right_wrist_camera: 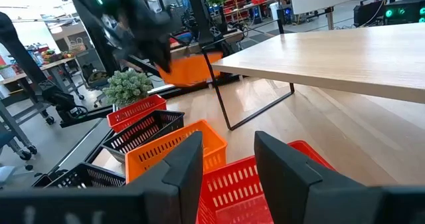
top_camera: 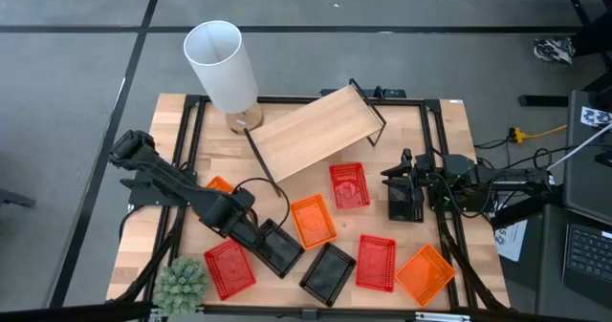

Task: Stack baskets on shelf by color
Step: Put the top left orange basket on the shelf

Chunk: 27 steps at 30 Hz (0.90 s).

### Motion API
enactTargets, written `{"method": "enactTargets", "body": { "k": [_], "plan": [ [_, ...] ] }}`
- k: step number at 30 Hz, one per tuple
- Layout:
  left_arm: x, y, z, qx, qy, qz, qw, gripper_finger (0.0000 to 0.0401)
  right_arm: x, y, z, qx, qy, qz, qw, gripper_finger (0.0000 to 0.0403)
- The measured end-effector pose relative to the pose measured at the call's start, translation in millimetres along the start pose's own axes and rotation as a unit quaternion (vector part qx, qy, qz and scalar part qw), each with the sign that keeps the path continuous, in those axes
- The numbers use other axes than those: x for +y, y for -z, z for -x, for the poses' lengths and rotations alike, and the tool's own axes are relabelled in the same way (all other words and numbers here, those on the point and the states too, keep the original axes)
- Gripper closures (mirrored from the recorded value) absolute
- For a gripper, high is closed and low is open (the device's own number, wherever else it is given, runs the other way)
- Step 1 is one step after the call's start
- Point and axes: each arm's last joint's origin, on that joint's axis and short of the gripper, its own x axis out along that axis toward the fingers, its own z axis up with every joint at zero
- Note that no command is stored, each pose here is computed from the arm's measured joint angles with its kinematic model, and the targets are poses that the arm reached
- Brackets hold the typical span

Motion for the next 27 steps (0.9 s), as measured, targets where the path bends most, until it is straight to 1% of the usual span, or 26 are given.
{"method": "enactTargets", "body": {
  "k": [2, 4, 6, 8, 9, 11, 13, 16, 18, 20, 23, 27],
  "plan": [
    [-2.6, -2.1, 31.5, -0.03, 0.025, -0.011, 0.999, 0.04, 0.0, -0.1, 0.0, 0.0, 0.0, 0.0, 1.0, 0.0267],
    [-6.6, -6.6, 63.6, -0.088, 0.075, -0.018, 0.993, 0.04, 0.0, 0.0, 0.0, 0.0, 0.0, 0.0, 1.0, 0.0267],
    [-7.9, -11.9, 95.1, -0.175, 0.118, -0.043, 0.977, 0.04, 0.0, -0.1, 0.0, 0.0, 0.0, 0.0, 1.0, 0.0267],
    [-5.3, -19.2, 121.7, -0.259, 0.138, -0.062, 0.954, 0.04, 0.0, -0.1, 0.0, 0.0, 0.0, 0.0, 1.0, 0.0267],
    [-2.9, -23.8, 132.0, -0.292, 0.139, -0.068, 0.944, 0.04, 0.0, -0.1, 0.0, 0.0, 0.0, 0.0, 1.0, 0.0267],
    [0.8, -36.3, 142.8, -0.332, 0.128, -0.08, 0.931, 0.0401, 0.0, -0.1, 0.0, 0.0, 0.0, 0.002, 1.0, 0.0267],
    [1.6, -54.0, 143.9, -0.344, 0.114, -0.092, 0.928, 0.0401, 0.0, -0.1, 0.0, 0.0, 0.0, 0.002, 1.0, 0.0267],
    [0.5, -83.4, 136.5, -0.324, 0.104, -0.116, 0.933, 0.0401, 0.0, 0.0, 0.0, 0.0, 0.001, 0.003, 1.0, 0.0267],
    [-4.1, -106.4, 126.3, -0.318, 0.092, -0.129, 0.935, 0.0401, -0.1, 0.1, 0.0, 0.0, 0.001, 0.003, 1.0, 0.0267],
    [-9.1, -128.2, 111.0, -0.302, 0.071, -0.144, 0.94, 0.0401, -0.1, 0.1, -0.1, 0.001, 0.001, 0.003, 1.0, 0.0267],
    [-12.1, -156.4, 87.2, -0.264, 0.045, -0.149, 0.952, 0.0401, -0.1, 0.3, -0.2, 0.002, 0.001, 0.002, 1.0, 0.0267],
    [-15.7, -179.5, 51.9, -0.191, 0.007, -0.157, 0.969, 0.0401, -0.2, 0.5, -0.3, 0.003, 0.002, 0.002, 1.0, 0.0267]
  ]
}}
